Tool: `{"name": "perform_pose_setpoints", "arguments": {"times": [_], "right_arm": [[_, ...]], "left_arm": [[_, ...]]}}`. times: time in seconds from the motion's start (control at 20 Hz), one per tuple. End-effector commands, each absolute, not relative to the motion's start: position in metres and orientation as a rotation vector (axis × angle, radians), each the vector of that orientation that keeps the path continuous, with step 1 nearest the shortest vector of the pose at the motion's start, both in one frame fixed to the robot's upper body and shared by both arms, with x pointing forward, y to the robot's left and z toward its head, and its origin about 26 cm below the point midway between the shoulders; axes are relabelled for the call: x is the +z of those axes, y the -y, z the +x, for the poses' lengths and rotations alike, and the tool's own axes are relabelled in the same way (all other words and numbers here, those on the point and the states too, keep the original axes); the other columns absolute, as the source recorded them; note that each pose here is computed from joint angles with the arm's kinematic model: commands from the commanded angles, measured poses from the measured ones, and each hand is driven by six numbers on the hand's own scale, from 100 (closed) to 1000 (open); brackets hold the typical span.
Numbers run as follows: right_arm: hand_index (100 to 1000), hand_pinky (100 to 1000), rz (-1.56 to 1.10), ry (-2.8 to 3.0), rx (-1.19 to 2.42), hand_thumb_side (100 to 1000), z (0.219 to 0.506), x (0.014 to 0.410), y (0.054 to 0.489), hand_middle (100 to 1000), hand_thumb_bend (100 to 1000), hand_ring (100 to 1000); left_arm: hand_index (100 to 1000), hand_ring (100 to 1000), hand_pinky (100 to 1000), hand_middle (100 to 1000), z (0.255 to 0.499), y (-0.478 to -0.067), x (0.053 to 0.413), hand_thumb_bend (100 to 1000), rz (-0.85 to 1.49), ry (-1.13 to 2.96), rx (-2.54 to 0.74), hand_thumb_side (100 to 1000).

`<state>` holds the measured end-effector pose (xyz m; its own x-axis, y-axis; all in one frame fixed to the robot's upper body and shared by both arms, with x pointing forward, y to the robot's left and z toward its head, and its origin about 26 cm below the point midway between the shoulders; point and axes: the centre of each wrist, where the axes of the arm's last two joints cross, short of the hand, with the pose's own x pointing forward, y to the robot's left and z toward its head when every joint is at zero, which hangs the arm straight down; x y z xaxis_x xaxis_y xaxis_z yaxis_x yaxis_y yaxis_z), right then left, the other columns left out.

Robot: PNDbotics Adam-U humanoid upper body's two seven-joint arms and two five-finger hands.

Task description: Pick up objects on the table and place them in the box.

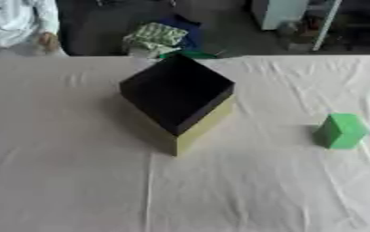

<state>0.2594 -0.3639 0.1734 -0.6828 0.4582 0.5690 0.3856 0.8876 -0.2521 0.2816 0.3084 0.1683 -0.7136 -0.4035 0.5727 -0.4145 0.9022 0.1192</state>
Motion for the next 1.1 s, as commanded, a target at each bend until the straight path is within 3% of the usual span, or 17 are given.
{"name": "perform_pose_setpoints", "arguments": {"times": [0.05, 0.45, 1.1], "right_arm": [[880, 727, -0.632, 2.429, 0.185, 1000, 0.258, 0.186, 0.367, 642, 100, 721], [878, 735, -0.694, 2.412, 0.243, 1000, 0.254, 0.188, 0.375, 647, 100, 725], [883, 836, -1.191, 2.061, 0.8, 1000, 0.236, 0.23, 0.415, 768, 100, 805]], "left_arm": [[778, 724, 644, 643, 0.28, -0.31, 0.175, 303, 0.587, 2.467, 0.029, 894], [777, 723, 643, 641, 0.28, -0.31, 0.175, 302, 0.587, 2.466, 0.026, 895], [776, 721, 641, 637, 0.279, -0.314, 0.174, 300, 0.612, 2.457, 0.014, 898]]}}
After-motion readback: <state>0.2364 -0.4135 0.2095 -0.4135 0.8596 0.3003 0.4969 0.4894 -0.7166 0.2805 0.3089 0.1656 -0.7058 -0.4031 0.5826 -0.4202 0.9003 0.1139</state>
